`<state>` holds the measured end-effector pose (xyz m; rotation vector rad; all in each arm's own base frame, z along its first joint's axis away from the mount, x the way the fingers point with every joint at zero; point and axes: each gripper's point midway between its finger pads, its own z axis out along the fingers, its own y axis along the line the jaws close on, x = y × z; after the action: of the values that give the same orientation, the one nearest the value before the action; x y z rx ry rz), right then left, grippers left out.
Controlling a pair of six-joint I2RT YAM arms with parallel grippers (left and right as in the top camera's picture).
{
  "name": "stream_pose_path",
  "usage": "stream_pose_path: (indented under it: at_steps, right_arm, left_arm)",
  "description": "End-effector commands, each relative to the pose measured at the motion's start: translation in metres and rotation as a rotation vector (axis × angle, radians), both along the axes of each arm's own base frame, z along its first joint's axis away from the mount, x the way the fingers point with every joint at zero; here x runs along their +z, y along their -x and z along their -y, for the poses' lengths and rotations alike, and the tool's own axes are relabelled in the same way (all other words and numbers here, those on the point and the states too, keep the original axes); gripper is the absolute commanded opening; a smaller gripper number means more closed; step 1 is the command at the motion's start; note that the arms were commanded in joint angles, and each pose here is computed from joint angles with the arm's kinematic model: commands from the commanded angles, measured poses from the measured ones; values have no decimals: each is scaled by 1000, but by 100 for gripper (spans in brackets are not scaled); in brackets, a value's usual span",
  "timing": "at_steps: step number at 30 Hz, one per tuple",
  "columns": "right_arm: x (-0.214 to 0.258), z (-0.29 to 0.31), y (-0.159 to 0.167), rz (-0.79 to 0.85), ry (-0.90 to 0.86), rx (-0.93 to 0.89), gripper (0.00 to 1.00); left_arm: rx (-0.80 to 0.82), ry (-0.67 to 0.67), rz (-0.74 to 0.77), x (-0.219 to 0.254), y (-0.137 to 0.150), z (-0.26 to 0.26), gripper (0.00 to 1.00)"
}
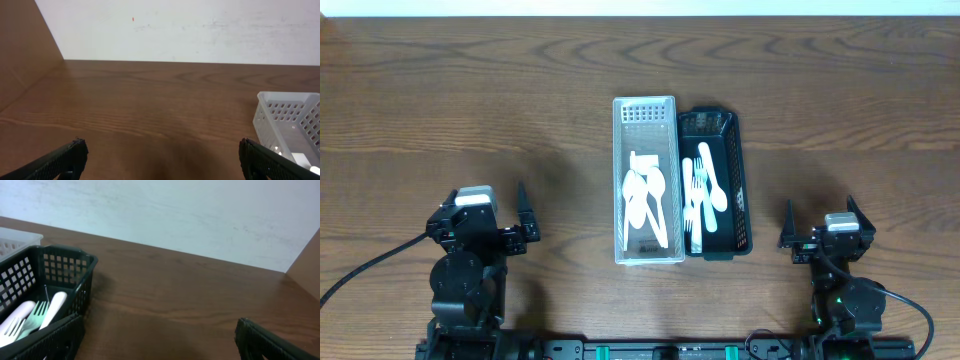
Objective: Pack container
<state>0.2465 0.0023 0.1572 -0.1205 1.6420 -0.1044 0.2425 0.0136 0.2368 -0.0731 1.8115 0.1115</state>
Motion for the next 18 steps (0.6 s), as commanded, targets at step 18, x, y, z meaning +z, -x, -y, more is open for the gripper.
stream_pose_path:
  at_steps: [18]
  right_arm:
    - [-1,-4,0,0,13,20,99]
  left_arm:
    - [3,-31,10,4,4,-2,98]
